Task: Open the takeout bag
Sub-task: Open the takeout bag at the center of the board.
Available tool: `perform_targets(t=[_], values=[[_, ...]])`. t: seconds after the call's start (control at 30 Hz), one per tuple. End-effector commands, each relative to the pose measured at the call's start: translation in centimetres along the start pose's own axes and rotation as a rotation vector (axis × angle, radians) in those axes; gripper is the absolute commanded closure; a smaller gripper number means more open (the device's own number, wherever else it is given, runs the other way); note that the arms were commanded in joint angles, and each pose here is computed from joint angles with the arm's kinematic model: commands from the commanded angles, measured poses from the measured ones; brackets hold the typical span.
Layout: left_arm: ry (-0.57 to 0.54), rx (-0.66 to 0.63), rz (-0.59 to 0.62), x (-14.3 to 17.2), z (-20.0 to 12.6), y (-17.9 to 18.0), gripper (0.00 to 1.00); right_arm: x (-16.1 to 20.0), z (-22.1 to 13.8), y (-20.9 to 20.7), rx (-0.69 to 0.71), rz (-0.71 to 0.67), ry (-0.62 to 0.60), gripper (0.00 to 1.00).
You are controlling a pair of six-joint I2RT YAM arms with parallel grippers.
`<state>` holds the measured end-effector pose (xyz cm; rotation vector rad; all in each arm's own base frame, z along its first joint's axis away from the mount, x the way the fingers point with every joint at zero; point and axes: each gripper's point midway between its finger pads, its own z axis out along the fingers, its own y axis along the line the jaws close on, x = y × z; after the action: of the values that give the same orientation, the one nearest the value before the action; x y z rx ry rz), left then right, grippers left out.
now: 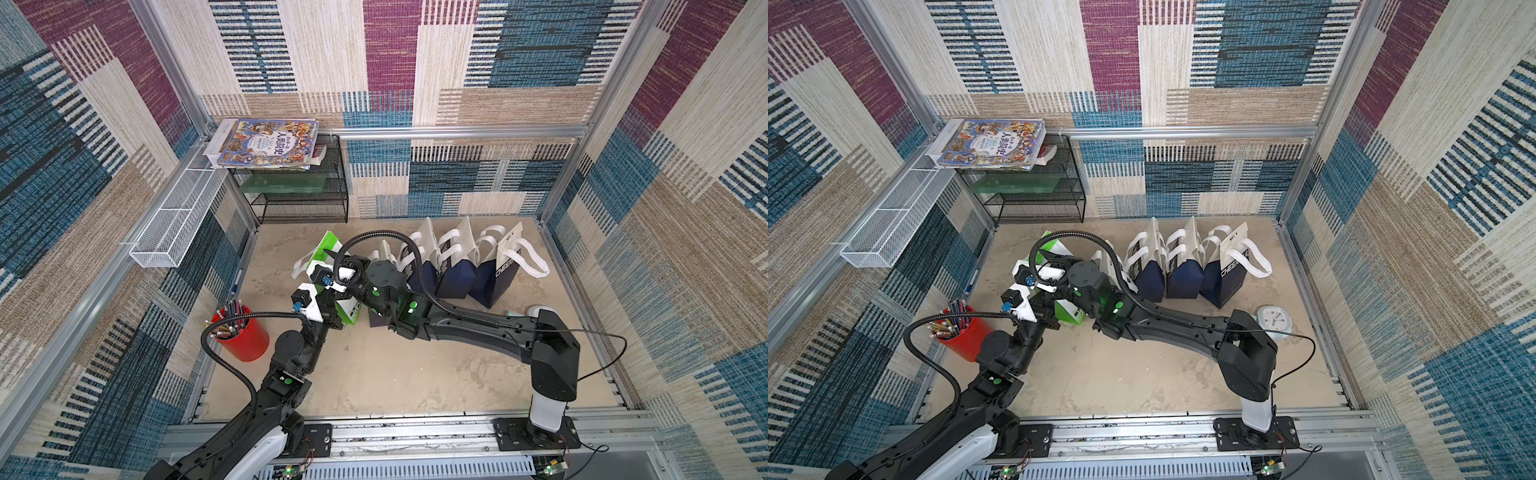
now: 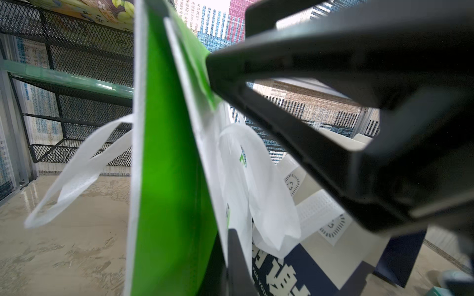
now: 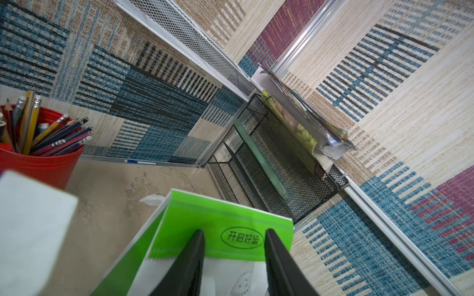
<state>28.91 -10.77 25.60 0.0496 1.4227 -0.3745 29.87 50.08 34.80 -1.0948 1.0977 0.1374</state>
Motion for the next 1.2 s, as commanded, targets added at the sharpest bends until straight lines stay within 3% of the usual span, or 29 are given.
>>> perform_targets(t=[0.0,0.23,1.17], values=[[-0.010,-0.007,0.015,-0.3,0.0,0.1,1.00,0.0,-0.8,-0.4,0.016,0.041,-0.002,0.52],[-0.007,-0.011,0.019,-0.2,0.0,0.2,1.00,-0.4,-1.9,-0.3,-0.021,0.064,-0.013,0.45],[0.005,-0.016,0.020,0.2,0.1,0.3,1.00,-0.4,-1.2,1.3,-0.089,0.089,-0.019,0.44]])
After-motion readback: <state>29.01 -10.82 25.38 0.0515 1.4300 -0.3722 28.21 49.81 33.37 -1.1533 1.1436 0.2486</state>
